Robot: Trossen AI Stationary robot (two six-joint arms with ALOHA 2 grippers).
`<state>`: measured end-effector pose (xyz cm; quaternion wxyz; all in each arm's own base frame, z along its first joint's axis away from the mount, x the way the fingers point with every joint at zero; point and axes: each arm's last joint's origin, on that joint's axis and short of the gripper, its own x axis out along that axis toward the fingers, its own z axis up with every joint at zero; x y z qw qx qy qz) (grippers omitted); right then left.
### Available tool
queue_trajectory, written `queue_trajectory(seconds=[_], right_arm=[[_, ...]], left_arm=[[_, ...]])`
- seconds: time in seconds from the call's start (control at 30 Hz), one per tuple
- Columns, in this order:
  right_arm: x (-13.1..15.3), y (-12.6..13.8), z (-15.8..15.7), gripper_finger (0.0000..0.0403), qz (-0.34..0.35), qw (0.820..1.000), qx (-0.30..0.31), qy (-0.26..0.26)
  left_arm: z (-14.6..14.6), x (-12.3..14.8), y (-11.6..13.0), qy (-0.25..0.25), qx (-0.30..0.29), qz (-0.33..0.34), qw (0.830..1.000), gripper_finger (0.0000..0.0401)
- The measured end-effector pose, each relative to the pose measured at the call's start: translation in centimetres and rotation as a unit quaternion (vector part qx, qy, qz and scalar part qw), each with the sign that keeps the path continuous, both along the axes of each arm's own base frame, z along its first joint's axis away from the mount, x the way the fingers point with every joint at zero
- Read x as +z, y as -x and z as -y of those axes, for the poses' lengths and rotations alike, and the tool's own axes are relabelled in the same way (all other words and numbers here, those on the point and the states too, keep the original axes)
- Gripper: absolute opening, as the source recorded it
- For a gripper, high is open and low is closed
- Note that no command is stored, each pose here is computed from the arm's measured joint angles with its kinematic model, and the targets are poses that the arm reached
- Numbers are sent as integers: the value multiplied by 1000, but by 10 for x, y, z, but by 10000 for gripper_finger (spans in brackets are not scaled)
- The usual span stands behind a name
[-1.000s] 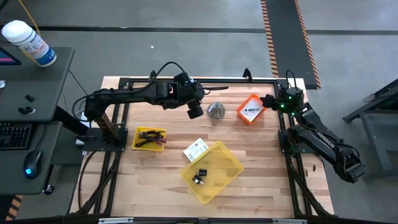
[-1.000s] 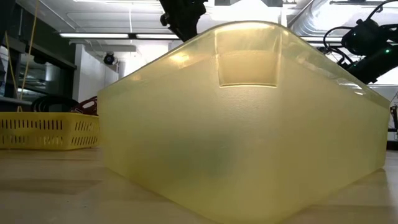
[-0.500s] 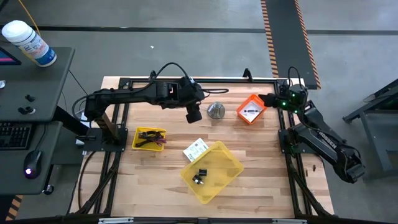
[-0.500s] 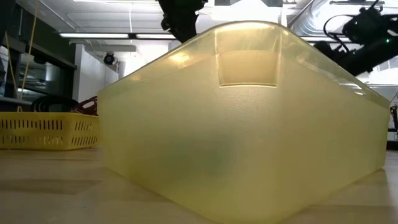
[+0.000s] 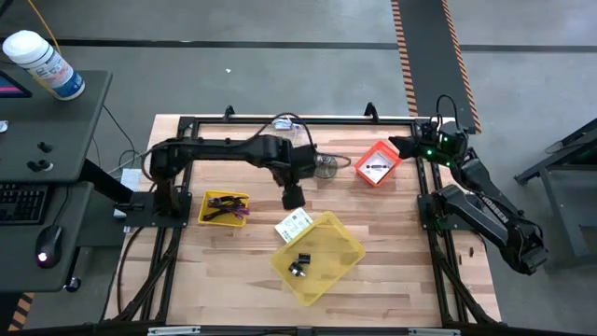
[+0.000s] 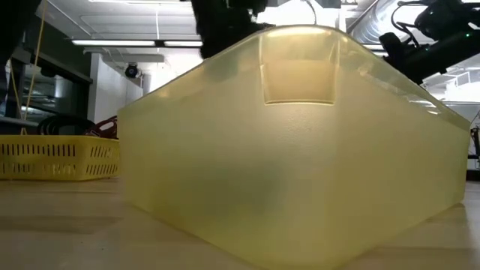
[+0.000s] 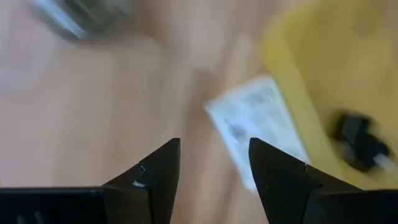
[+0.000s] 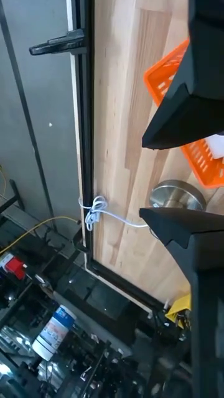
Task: Pick and place items into bin
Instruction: Put the white card reader box into the orange bin
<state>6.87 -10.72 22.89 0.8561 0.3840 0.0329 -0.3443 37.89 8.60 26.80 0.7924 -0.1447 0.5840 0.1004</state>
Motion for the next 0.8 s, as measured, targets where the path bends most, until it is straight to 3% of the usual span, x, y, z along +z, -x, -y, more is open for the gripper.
queue_trajectory(seconds=[0.13, 0.53, 0.8], right_arm=[[0, -1, -1, 156, 3, 1000, 10, -2], [0, -5, -4, 148, 9, 1000, 27, -10], [0, -6, -5, 148, 9, 999, 29, -10]], left_arm=[[3, -24, -7, 79, -17, -33, 996, 177], [3, -64, -8, 110, -9, -139, 984, 177], [3, -75, -7, 117, 2, -151, 982, 177]])
